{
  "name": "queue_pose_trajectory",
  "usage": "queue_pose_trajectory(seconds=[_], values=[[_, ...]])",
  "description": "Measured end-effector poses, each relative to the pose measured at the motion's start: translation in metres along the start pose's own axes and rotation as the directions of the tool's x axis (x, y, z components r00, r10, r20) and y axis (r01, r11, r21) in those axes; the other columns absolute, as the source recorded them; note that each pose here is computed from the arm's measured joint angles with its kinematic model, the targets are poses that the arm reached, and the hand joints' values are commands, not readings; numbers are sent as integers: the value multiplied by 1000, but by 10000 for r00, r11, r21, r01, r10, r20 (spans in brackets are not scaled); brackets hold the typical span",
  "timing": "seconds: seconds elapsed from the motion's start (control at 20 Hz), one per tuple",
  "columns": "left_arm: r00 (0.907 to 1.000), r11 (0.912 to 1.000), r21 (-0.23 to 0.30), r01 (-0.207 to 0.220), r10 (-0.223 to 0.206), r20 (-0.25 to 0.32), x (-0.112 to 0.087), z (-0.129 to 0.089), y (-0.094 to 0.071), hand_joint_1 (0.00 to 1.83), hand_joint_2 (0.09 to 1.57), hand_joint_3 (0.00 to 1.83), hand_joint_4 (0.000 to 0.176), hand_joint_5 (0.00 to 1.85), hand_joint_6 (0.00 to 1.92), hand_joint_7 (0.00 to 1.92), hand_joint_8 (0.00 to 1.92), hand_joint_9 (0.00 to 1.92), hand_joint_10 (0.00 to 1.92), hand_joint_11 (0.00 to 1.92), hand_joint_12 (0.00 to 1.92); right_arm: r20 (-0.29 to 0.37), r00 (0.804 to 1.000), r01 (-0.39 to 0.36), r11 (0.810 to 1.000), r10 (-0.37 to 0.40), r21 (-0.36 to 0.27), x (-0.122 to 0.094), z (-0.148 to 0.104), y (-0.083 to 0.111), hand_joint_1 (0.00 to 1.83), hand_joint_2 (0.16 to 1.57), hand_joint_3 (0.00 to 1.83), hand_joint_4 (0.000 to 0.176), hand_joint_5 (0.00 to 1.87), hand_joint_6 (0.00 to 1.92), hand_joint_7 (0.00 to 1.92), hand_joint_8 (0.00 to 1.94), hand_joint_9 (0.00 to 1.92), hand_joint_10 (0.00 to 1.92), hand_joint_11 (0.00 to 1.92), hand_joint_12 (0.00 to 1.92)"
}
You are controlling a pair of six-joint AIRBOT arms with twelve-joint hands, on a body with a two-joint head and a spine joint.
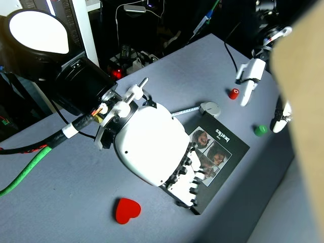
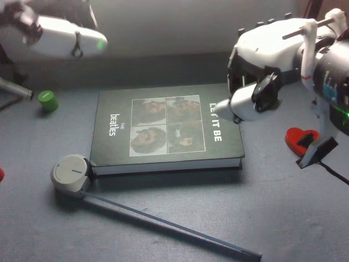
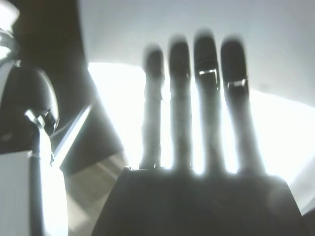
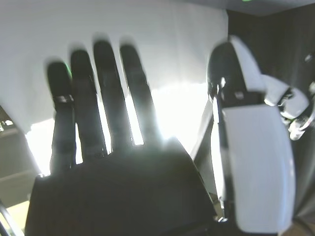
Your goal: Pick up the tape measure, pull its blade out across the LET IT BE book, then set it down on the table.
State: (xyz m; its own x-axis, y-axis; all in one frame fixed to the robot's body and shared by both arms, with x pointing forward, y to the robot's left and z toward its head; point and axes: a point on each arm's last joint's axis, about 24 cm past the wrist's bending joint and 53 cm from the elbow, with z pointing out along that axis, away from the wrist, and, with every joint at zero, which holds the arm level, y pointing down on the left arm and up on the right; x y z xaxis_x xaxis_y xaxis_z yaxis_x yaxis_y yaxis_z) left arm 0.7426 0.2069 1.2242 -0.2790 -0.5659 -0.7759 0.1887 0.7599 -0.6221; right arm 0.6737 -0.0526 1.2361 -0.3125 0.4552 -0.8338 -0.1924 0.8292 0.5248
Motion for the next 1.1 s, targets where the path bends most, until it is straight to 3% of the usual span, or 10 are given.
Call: queue_pose_trajectory(seconds=[0.1,0.2,0.25,0.3,0.35,0.4,0.45,0.5,0.65,1.1], values=[[9823,9823,69,-1871,1872,-57,3,3,-25,1000,1129,0,0,968,1920,1001,1920,1079,1921,1144,1921,8,9998,174,9998,-174,-125,3,-2,4,1029,1093,3,0,1097,1920,1241,1940,1524,1921,1790,1921],[9818,9819,-266,-1877,1884,250,11,-1,-45,1027,1122,0,0,1287,1921,1294,1921,1303,1921,1357,1921,-2,9999,142,9999,-142,-58,5,-4,3,928,1239,16,0,1248,1921,1461,1941,1652,1921,1870,1921],[9860,9847,-624,-1628,1647,257,17,-4,-47,1036,1134,4,28,1376,1921,1418,1921,1440,1921,1477,1921,-2,10000,82,10000,-82,-17,5,-4,2,861,1304,5,0,1270,1921,1499,1941,1665,1921,1870,1921],[9883,9808,-1248,-1501,1524,90,28,-12,-46,1043,1148,2,129,1426,1921,1497,1921,1537,1921,1565,1921,65,9999,81,10000,-81,26,4,-5,2,837,1331,7,0,1275,1921,1509,1941,1668,1921,1866,1921],[9928,9761,-1816,-1193,1199,-75,38,-19,-39,1043,1162,4,167,1444,1921,1542,1921,1589,1921,1627,1921,100,9999,52,9999,-53,90,3,-5,0,854,1342,7,0,1280,1921,1496,1941,1661,1921,1860,1921],[9969,9653,-2491,-782,753,-211,51,-31,-33,1032,1177,9,174,1445,1921,1553,1921,1596,1921,1643,1921,148,9999,38,9998,-40,172,1,-5,-2,875,1345,0,0,1277,1921,1476,1941,1652,1921,1855,1921],[9975,9555,-2867,-701,637,-314,61,-40,-29,1032,1187,13,176,1445,1921,1556,1921,1595,1921,1647,1921,169,9998,39,9998,-42,195,1,-5,-3,880,1346,2,111,1276,1921,1465,1941,1657,1921,1855,1921],[9978,9457,-3193,-605,484,-458,72,-50,-29,1025,1202,16,176,1437,1921,1553,1921,1587,1921,1647,1921,166,9999,39,9998,-42,174,1,-5,-2,896,1346,1,163,1273,1921,1470,1941,1667,1921,1855,1921],[9982,9028,-4284,-390,155,-584,97,-77,-27,1027,1219,13,176,1408,1921,1529,1921,1574,1921,1639,1921,88,10000,17,10000,-17,61,3,-5,1,912,1345,0,176,1264,1921,1472,1941,1673,1921,1856,1921],[9998,8707,-4914,-196,160,-116,93,-91,-24,1028,1228,7,176,1381,1921,1501,1921,1550,1921,1618,1921,74,9999,73,10000,-73,-34,4,-5,3,928,1344,0,176,1243,1921,1469,1941,1684,1921,1855,1921]])
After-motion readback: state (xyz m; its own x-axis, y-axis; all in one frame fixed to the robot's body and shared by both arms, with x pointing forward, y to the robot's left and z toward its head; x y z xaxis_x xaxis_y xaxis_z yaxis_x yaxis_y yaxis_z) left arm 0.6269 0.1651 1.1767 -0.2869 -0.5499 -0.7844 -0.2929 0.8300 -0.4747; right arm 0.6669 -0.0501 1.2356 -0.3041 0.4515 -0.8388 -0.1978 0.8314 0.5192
